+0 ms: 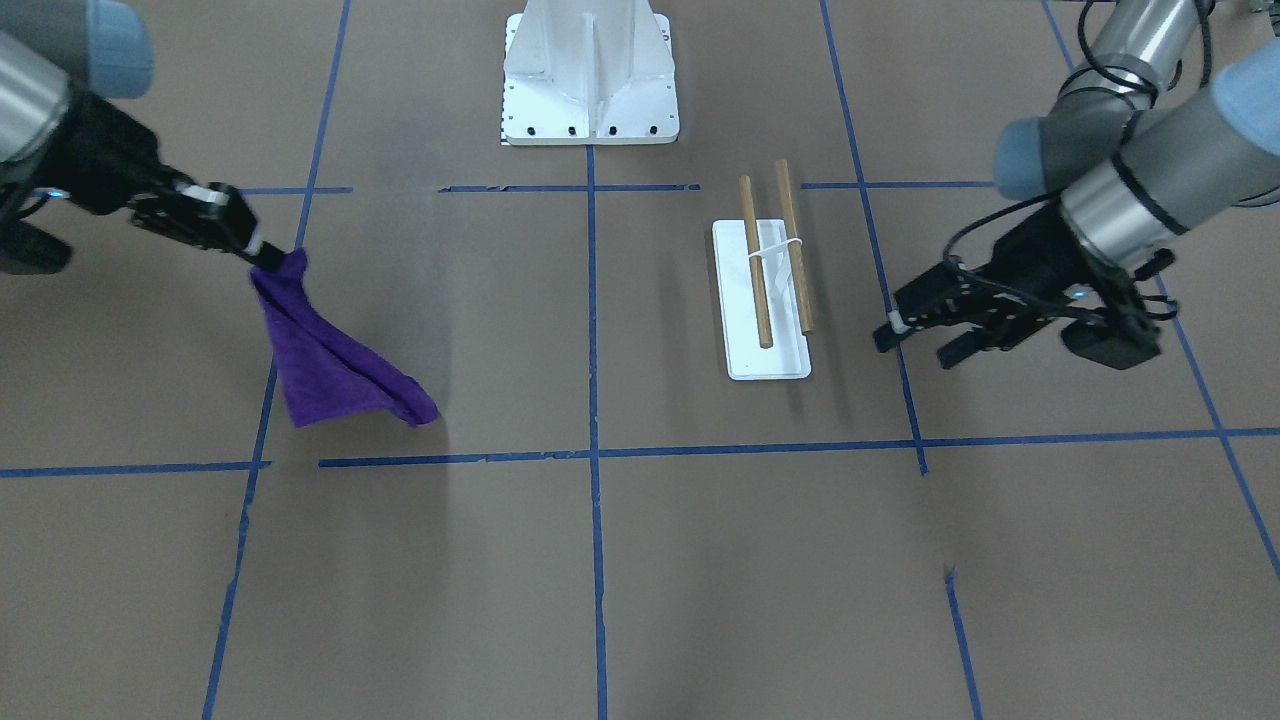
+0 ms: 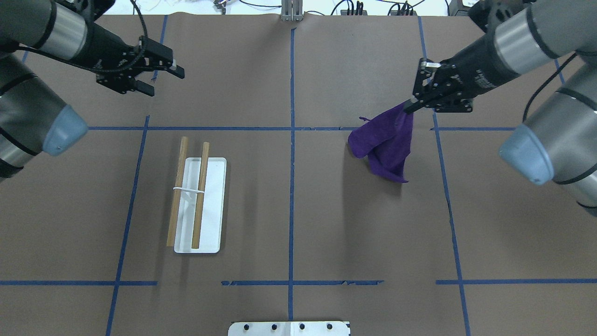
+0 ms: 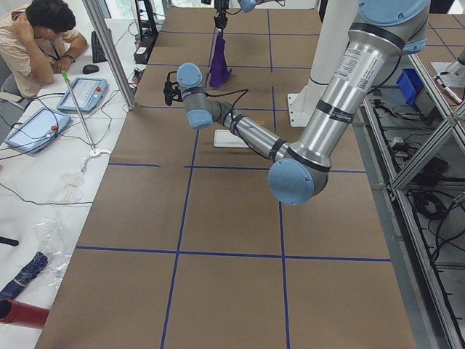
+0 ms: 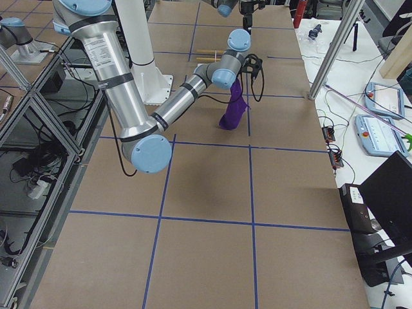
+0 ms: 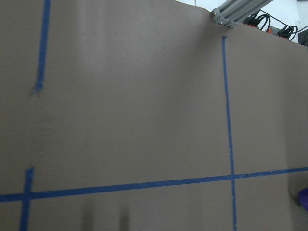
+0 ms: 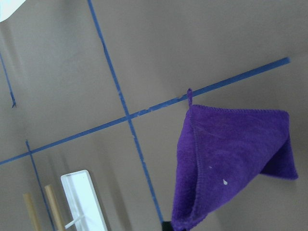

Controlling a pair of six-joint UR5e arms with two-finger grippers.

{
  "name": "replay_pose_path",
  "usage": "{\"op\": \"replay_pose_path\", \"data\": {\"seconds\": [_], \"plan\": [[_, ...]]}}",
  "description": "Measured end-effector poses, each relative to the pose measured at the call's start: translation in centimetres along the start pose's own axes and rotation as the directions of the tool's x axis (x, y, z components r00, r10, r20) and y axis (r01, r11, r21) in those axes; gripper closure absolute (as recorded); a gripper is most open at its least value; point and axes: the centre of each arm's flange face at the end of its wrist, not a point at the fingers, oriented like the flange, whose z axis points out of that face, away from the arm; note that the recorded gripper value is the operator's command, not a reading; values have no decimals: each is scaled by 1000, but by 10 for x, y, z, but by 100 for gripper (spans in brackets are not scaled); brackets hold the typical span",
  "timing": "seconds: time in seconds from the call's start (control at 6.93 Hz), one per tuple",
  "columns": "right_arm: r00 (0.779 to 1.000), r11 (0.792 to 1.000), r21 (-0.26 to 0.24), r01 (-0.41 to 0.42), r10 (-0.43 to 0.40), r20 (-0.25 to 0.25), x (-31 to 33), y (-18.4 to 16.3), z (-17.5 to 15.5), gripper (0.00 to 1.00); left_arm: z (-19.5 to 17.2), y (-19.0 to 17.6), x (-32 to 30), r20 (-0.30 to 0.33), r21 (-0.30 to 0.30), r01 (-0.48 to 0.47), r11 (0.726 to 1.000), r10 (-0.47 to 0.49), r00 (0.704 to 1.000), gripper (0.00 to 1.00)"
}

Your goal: Hang towel on rack

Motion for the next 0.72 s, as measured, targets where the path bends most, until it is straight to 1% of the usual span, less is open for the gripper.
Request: {"op": "replay_pose_path", "data": {"seconds": [0.14, 0.29, 0.43, 0.72], "plan": [[1000, 1000, 1, 2, -2, 12, -33, 29, 27, 100, 23, 18, 40, -28, -19, 93, 995, -94, 995, 0], [1000, 1000, 3, 12, -12, 16, -63, 54, 47, 100, 46, 39, 74, -52, -34, 163, 986, -165, 985, 0], [1000, 1000, 8, 24, -24, 14, -87, 75, 61, 100, 64, 59, 99, -67, -53, 220, 974, -224, 972, 0], [999, 998, 27, 50, -50, 18, -111, 105, 80, 100, 90, 88, 124, -75, -84, 287, 954, -293, 953, 2]]}}
